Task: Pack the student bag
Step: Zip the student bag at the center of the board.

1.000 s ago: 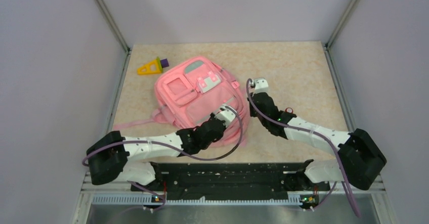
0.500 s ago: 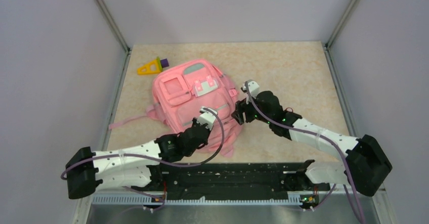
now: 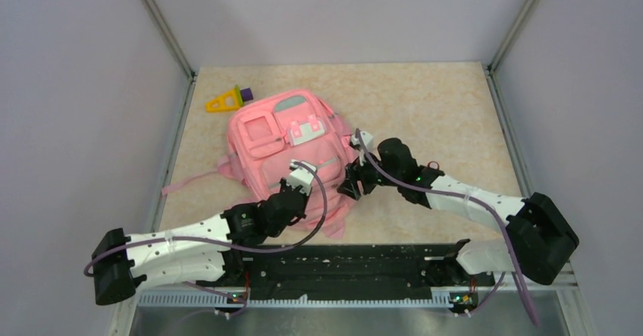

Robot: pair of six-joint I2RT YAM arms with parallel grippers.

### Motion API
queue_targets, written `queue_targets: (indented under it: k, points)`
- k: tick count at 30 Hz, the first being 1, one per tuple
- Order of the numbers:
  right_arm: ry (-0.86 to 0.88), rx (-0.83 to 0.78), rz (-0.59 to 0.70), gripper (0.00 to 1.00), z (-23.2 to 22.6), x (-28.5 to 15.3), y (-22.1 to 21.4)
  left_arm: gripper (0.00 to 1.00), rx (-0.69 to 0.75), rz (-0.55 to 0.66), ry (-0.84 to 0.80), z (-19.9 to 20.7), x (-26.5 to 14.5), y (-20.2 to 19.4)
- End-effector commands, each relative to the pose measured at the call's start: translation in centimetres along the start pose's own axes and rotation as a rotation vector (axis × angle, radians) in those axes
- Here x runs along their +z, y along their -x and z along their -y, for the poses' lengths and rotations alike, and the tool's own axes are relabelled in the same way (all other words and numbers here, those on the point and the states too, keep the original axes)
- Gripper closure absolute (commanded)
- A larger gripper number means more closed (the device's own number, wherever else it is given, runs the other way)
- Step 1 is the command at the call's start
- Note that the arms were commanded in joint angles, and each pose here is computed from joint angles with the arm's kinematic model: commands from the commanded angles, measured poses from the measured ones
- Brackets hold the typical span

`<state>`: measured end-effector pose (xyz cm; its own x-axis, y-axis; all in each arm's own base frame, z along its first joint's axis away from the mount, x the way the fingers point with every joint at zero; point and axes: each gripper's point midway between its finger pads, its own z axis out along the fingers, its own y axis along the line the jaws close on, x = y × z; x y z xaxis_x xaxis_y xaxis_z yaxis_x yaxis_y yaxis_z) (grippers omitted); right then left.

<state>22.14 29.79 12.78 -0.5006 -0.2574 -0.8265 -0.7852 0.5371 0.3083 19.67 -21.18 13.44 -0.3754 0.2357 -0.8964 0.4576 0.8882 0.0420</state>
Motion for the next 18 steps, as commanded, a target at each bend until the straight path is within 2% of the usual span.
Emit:
queue_targets:
  k: [1, 7, 10, 13, 18]
  points:
    - [0.024, -0.045, 0.014, 0.41, -0.6, 0.9, 1.0, 1.0, -0.077, 0.082, 0.065, -1.1, -0.2, 2.1]
    - [0.05, -0.053, 0.012, 0.58, -1.3, 1.8, 1.0, 1.0, -0.077, 0.083, 0.067, -1.0, -0.2, 2.3]
    - [0.038, -0.047, 0.015, 0.77, -1.2, 2.1, 1.1, 1.0, -0.077, 0.085, 0.07, -1.1, -0.2, 2.3]
    - [-0.02, -0.036, 0.02, 1.0, -0.3, 2.1, 1.2, 1.0, -0.076, 0.084, 0.076, -1.2, -0.2, 2.2]
    - [-0.255, -0.003, 0.012, 1.0, 3.6, 0.9, 0.6, 1.0, -0.084, 0.081, 0.103, -1.9, -0.4, 1.7]
